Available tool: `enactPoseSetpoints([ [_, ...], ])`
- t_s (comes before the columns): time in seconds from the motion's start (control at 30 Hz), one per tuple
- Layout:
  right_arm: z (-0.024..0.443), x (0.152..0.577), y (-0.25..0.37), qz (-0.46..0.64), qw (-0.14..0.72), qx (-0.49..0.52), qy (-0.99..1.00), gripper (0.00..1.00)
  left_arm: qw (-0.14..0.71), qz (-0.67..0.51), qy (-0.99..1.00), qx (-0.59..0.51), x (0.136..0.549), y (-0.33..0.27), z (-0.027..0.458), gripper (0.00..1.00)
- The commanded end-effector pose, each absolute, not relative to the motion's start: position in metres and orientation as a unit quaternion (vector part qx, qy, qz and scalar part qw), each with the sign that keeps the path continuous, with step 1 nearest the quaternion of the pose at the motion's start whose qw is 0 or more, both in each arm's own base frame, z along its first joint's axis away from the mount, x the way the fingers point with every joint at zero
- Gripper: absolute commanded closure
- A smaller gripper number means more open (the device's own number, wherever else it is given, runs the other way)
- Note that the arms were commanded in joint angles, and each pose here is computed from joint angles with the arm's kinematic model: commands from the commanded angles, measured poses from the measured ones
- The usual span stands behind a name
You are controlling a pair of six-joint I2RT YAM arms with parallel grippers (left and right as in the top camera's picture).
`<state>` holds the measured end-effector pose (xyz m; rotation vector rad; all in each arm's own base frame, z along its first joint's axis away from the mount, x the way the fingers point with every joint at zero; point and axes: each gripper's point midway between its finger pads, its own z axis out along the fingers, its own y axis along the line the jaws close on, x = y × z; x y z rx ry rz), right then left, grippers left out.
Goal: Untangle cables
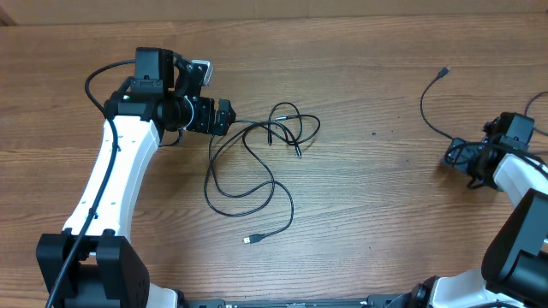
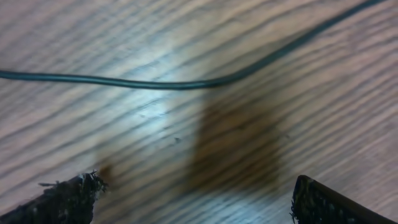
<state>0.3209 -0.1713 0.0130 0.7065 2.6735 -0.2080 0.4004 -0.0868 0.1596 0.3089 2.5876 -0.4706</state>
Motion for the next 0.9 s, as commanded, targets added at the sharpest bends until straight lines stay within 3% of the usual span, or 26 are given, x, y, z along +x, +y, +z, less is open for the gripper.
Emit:
enactPoseSetpoints([
  [0.0,0.014,0.313,-0.182,-0.108,0.186,0.255,0.943,0.0,0.255,-0.169,0.945,0.112,0.405,-0.087,0.168,0.0],
  [0.4,0.002,0.325,-0.187,-0.118,0.235,0.256,0.931,0.0,0.255,-0.169,0.945,0.112,0.405,-0.087,0.168,0.0],
  [0.87,-0.036,0.332,-0.191,-0.116,0.228,0.256,0.932,0.0,0.255,-0.169,0.945,0.112,0.405,-0.087,0.168,0.01],
])
